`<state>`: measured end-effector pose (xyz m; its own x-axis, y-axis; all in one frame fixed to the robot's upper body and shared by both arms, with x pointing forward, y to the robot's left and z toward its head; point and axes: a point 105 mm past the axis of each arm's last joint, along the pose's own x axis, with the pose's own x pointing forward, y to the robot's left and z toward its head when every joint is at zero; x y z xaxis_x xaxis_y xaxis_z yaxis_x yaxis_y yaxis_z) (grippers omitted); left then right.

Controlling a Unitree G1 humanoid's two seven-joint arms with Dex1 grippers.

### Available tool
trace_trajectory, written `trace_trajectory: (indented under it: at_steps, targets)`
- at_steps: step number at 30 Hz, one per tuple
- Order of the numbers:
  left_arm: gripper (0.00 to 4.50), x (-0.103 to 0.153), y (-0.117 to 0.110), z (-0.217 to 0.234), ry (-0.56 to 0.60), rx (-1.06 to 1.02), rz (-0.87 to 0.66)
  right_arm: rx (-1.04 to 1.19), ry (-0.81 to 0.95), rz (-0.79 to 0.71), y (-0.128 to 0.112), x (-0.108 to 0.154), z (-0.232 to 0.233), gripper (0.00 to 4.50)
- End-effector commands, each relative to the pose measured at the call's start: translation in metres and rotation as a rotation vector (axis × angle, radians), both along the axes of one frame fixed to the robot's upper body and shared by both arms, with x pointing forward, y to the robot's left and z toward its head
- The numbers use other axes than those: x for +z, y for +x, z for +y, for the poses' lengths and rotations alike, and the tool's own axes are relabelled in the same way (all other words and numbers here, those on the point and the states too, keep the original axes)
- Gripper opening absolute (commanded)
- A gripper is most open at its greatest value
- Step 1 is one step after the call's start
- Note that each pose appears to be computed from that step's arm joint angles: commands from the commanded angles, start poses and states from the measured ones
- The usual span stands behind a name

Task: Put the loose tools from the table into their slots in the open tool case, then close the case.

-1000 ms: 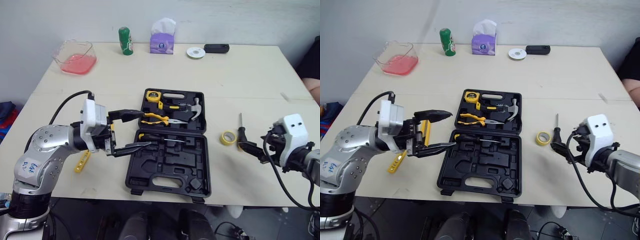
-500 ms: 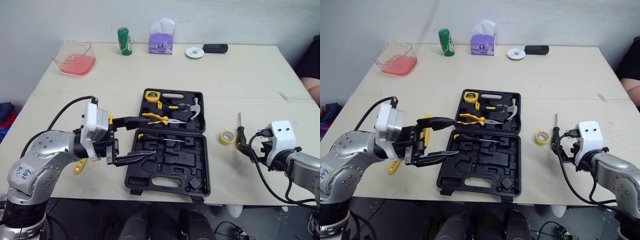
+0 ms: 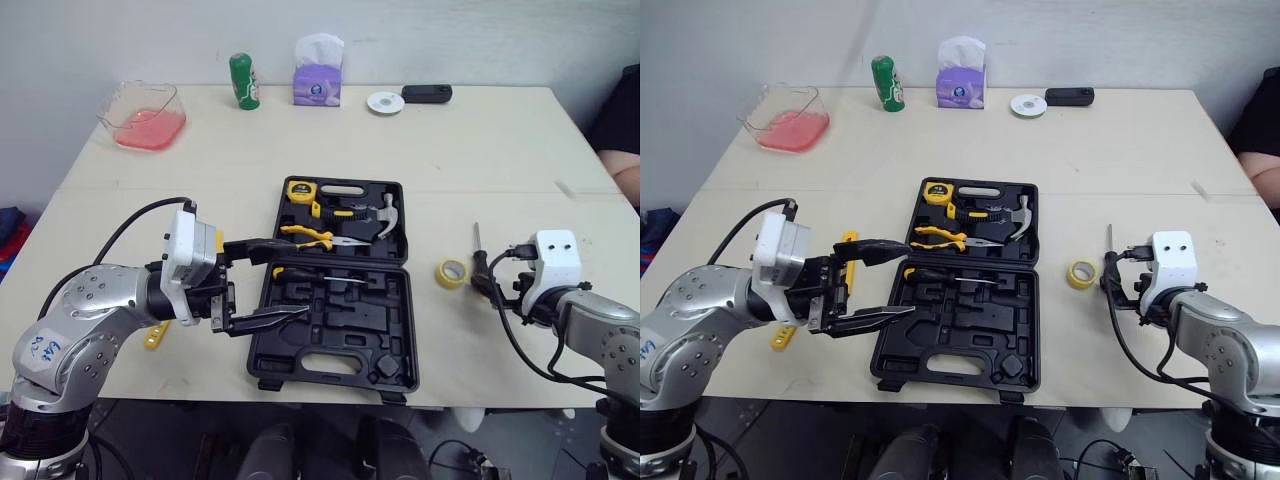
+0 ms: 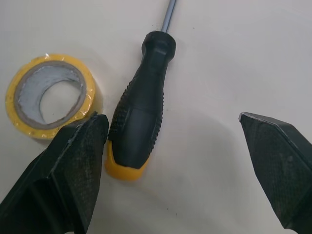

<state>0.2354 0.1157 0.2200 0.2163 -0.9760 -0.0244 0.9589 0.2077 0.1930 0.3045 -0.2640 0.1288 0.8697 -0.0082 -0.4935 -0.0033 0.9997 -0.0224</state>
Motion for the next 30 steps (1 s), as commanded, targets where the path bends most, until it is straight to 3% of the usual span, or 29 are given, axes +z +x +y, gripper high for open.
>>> trace_trajectory:
  at_steps: [1,4,7,12,13,23,26,30]
  targets:
    - [4.45,0.005,-0.003,0.001,0.008,-0.002,-0.033,-0.006,-0.013,-0.024,0.003,0.006,0.000,4.50]
    - [4.45,0.004,-0.003,0.002,0.018,-0.008,-0.032,0.003,-0.010,0.005,0.003,0.000,0.004,4.50]
    - [4.50,0.003,-0.008,0.000,0.030,-0.050,0.011,-0.034,0.015,0.022,0.003,-0.006,-0.001,3.72]
    - [4.50,0.003,-0.006,0.003,0.039,-0.047,0.005,-0.018,0.012,0.023,0.005,-0.011,0.003,1.22]
    - [4.50,0.002,-0.006,0.003,0.043,-0.047,0.002,-0.016,0.012,0.023,0.004,-0.013,0.003,1.03]
    - [4.50,0.023,0.003,0.010,-0.066,-0.003,-0.042,-0.079,-0.076,-0.152,0.007,0.001,-0.013,1.03]
    - [4.50,0.029,0.005,0.013,-0.122,0.000,-0.027,-0.022,-0.111,-0.197,0.012,0.013,-0.012,1.03]
    - [4.50,0.016,0.002,0.016,-0.043,-0.035,-0.025,0.157,-0.165,-0.272,0.024,0.049,-0.008,1.03]
